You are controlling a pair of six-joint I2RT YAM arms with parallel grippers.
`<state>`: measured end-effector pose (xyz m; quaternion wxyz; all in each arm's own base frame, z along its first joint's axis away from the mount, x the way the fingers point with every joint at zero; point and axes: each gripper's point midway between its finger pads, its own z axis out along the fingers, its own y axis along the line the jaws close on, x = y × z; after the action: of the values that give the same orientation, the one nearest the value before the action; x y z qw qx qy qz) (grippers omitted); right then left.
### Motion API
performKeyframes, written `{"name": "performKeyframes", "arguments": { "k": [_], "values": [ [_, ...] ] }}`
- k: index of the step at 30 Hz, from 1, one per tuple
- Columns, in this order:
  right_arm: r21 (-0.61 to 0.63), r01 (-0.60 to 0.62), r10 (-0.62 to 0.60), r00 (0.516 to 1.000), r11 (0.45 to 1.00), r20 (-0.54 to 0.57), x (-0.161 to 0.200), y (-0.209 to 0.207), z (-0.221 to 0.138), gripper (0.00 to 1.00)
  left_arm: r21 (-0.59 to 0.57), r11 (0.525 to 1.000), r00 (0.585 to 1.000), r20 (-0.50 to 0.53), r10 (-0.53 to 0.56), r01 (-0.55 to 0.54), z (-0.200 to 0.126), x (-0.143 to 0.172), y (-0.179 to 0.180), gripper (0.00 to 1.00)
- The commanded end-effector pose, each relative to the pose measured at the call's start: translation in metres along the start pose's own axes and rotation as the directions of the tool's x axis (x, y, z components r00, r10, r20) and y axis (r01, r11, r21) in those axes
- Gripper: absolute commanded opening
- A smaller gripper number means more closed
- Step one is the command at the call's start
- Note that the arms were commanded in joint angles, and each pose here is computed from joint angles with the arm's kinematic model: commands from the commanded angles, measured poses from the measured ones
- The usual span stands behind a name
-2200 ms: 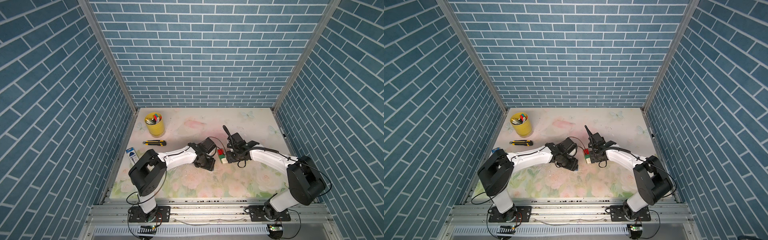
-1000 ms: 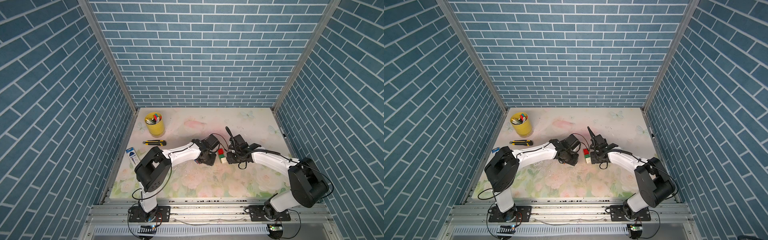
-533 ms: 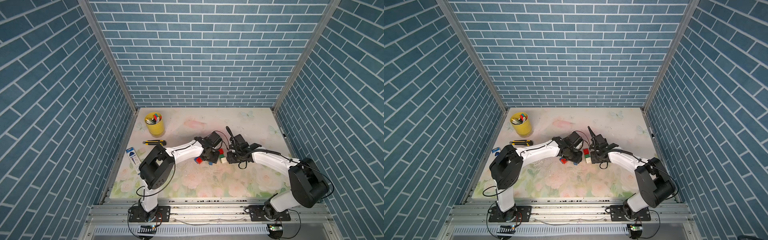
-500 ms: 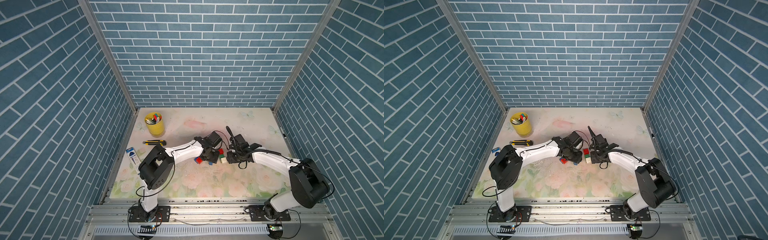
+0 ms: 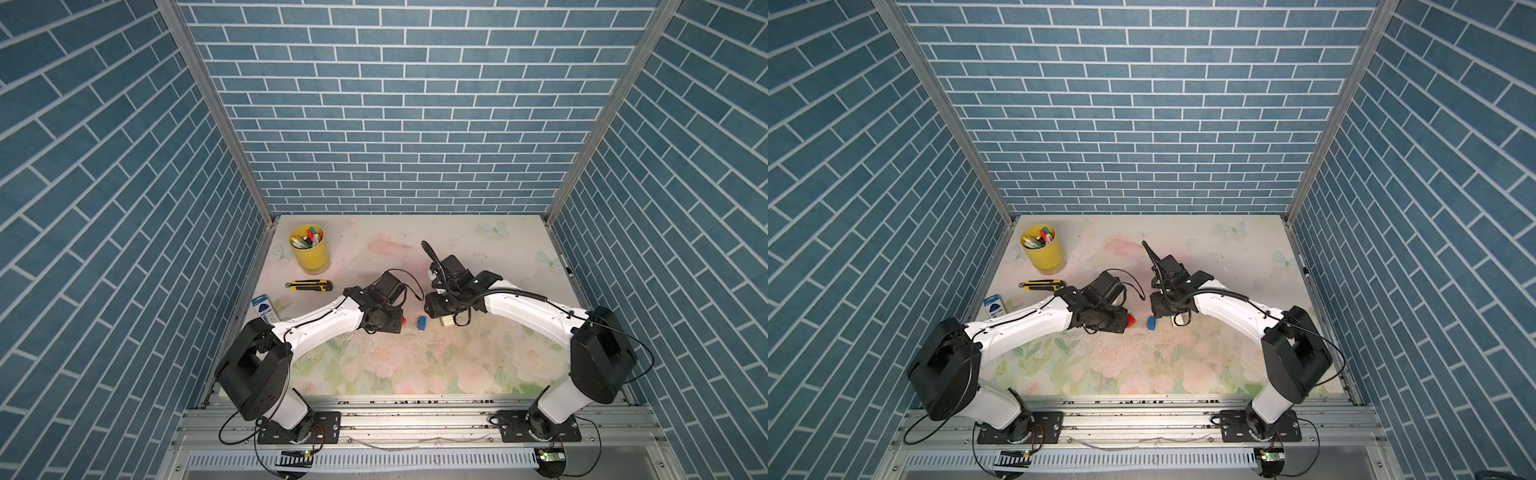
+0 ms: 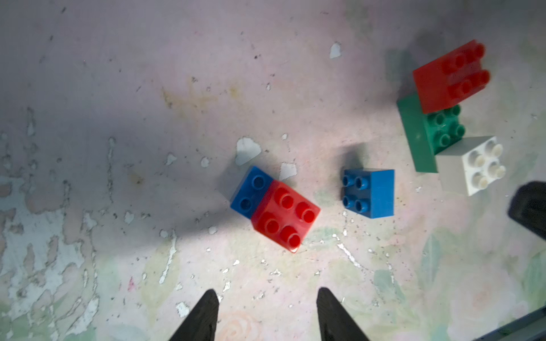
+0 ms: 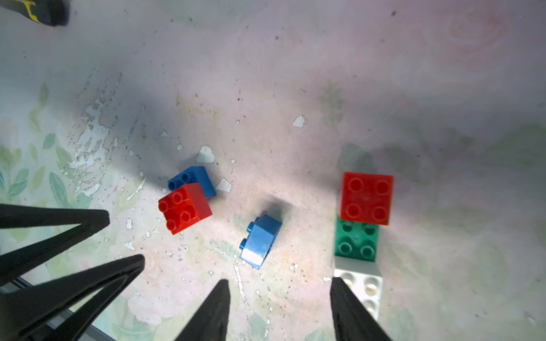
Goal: Assemble the letter y with lego
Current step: Adjust the lego brick at the center of the board.
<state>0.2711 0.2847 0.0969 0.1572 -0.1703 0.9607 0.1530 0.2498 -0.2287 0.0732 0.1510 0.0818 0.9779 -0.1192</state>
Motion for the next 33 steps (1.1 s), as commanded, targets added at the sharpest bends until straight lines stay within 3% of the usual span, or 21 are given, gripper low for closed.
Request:
{"name": "performKeyframes", "arguments": {
  "k": [1, 8, 19, 23, 26, 33],
  "values": [
    [0.010, -0.066, 0.067, 0.992, 0.998, -0.109, 0.014, 0.001, 0.016, 0.56, -0.026, 0.999, 0.999, 0.019, -0.029, 0.030, -0.002, 0.002, 0.011, 0.57],
    [-0.021, -0.068, 0.064, 0.981, 0.997, -0.183, 0.011, 0.015, 0.044, 0.52, -0.033, 0.999, 0.999, 0.023, -0.039, 0.039, 0.001, 0.008, 0.018, 0.57],
    [-0.063, -0.092, 0.074, 0.966, 0.994, -0.250, 0.023, 0.022, 0.053, 0.29, -0.045, 0.997, 0.998, 0.006, -0.056, 0.056, 0.009, 0.015, 0.025, 0.57],
    [-0.063, -0.098, 0.078, 0.961, 0.993, -0.267, 0.030, 0.020, 0.056, 0.28, -0.047, 0.997, 0.998, 0.002, -0.056, 0.056, 0.010, 0.014, 0.025, 0.56],
    [-0.063, -0.100, 0.078, 0.957, 0.993, -0.280, 0.033, 0.021, 0.059, 0.34, -0.046, 0.997, 0.998, 0.001, -0.056, 0.056, 0.011, 0.014, 0.024, 0.56],
    [-0.127, -0.082, 0.048, 0.967, 0.989, -0.249, 0.029, 0.030, 0.055, 0.23, -0.049, 0.997, 0.998, -0.004, -0.056, 0.055, 0.012, 0.014, 0.024, 0.56]
  ]
}}
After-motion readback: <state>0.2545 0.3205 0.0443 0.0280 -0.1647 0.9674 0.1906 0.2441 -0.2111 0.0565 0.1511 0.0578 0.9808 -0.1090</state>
